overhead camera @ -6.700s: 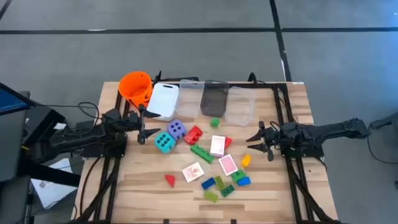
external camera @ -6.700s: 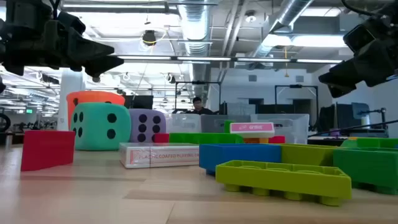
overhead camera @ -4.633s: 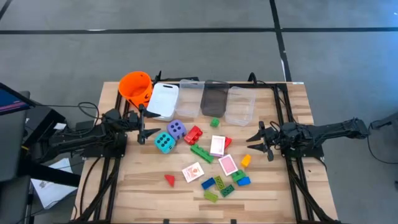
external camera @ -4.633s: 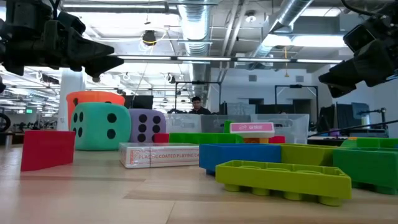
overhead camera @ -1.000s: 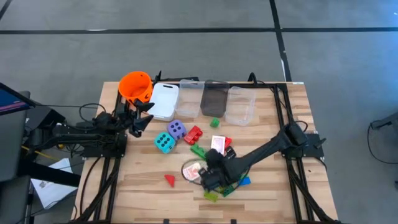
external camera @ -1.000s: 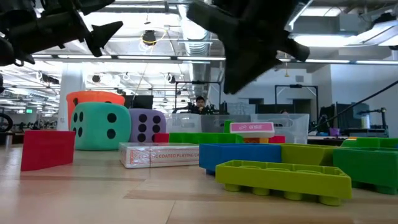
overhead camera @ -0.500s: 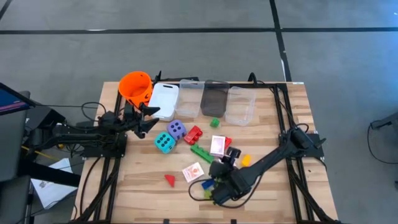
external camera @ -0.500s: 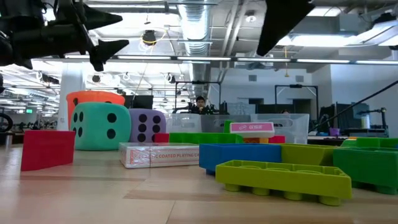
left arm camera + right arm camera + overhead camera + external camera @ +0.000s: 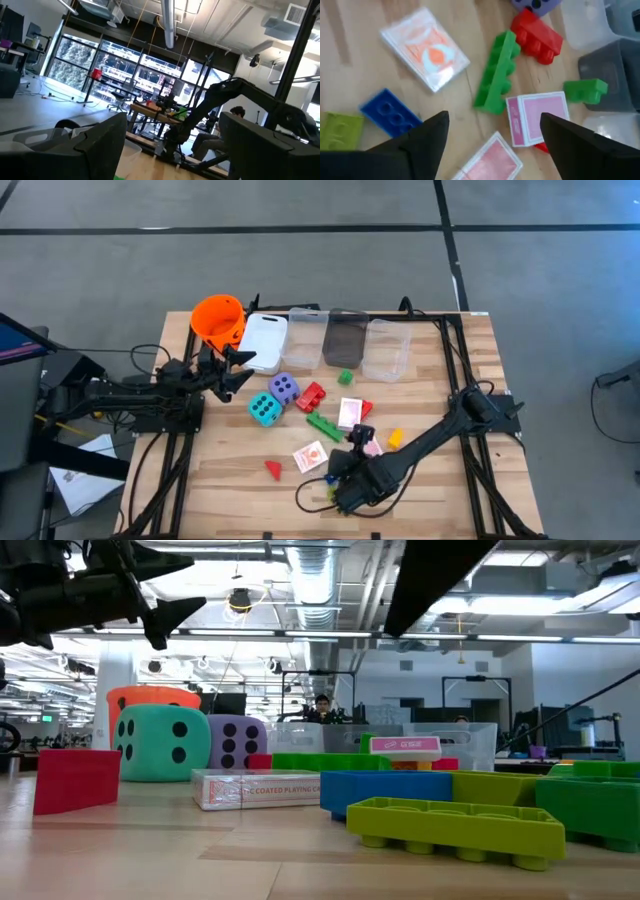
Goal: Pick & Place Toys
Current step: Put the pink deck of cards into the right transparent bin
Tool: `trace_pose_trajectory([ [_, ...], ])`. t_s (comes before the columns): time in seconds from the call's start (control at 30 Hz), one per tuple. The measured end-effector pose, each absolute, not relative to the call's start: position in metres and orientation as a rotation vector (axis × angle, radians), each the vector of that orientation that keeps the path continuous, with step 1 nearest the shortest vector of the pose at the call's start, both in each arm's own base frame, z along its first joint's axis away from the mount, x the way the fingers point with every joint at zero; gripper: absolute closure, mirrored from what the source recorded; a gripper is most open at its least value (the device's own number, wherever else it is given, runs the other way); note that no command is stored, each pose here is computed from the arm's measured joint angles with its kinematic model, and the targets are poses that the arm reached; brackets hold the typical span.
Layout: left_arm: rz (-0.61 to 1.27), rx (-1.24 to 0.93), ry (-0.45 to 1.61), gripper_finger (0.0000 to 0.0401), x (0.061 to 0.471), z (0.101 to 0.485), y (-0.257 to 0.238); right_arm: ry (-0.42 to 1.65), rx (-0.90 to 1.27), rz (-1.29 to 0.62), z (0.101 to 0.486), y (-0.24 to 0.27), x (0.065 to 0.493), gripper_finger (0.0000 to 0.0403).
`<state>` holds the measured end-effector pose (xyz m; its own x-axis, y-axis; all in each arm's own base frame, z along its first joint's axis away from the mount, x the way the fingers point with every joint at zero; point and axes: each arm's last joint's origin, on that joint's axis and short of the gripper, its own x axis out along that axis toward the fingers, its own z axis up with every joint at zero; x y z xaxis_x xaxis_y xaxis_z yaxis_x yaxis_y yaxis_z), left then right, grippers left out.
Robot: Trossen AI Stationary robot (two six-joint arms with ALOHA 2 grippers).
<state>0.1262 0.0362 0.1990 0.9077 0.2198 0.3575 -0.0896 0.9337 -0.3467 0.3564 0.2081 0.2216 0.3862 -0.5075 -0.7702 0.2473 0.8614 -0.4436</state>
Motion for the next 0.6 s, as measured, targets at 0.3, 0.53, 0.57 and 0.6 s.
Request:
trace_pose_trajectory([
  [0.3, 0.162, -0.327, -0.411, 0.0091, 0.126, 0.200, 0.036, 1.215, -0.477, -0.646, 0.148, 0.197, 0.369, 0.0109],
  [0.53, 0.162, -0.327, -0.413, 0.0091, 0.126, 0.200, 0.036, 1.254, -0.488, -0.723, 0.119, 0.194, 0.372, 0.0114],
  [0.57, 0.163, -0.327, -0.411, 0.0091, 0.126, 0.200, 0.036, 1.254, -0.478, -0.737, 0.119, 0.193, 0.371, 0.0114],
  [0.6, 0.163, -0.327, -0.410, 0.0091, 0.126, 0.200, 0.036, 1.245, -0.472, -0.753, 0.118, 0.192, 0.372, 0.0114],
])
